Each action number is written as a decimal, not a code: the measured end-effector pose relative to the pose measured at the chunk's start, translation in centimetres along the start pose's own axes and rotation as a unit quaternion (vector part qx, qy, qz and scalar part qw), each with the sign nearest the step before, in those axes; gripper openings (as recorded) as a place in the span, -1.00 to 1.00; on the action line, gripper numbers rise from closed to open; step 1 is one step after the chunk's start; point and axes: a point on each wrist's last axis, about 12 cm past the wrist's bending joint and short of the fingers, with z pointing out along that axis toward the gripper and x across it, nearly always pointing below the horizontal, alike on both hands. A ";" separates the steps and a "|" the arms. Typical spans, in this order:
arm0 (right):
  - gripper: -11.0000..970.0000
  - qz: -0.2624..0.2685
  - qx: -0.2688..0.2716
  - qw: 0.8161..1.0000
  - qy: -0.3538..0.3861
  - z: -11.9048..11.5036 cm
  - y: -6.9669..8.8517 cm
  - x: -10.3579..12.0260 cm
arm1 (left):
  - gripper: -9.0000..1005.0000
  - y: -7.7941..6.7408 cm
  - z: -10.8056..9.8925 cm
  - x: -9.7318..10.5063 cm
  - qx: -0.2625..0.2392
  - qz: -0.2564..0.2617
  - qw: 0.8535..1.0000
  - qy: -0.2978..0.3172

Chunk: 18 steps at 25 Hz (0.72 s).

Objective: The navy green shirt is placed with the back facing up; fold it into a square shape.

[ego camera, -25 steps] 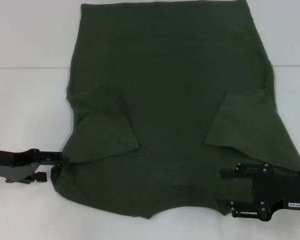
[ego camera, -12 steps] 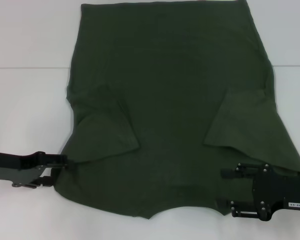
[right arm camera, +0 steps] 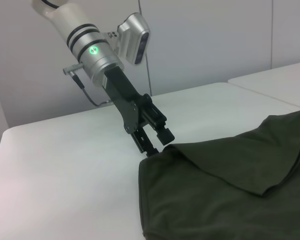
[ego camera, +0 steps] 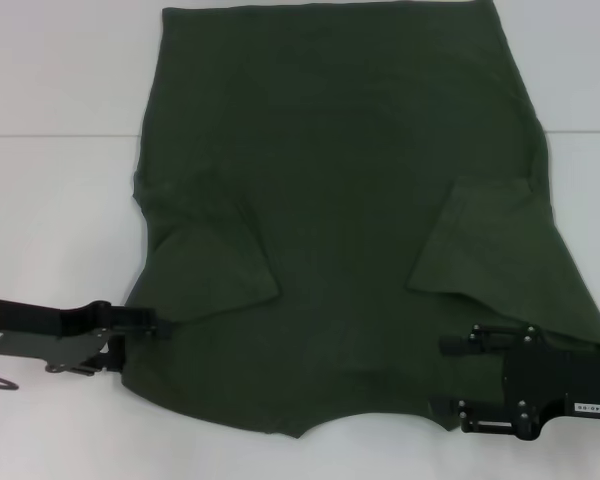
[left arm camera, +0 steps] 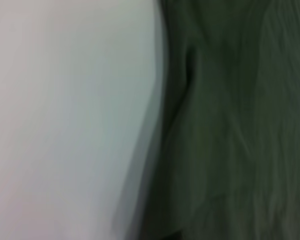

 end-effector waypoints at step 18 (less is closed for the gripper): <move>0.51 0.005 -0.007 1.000 -0.003 -0.1 -0.1 -0.5 | 0.60 -0.9 0.7 -0.8 -0.016 0.016 1.000 0.001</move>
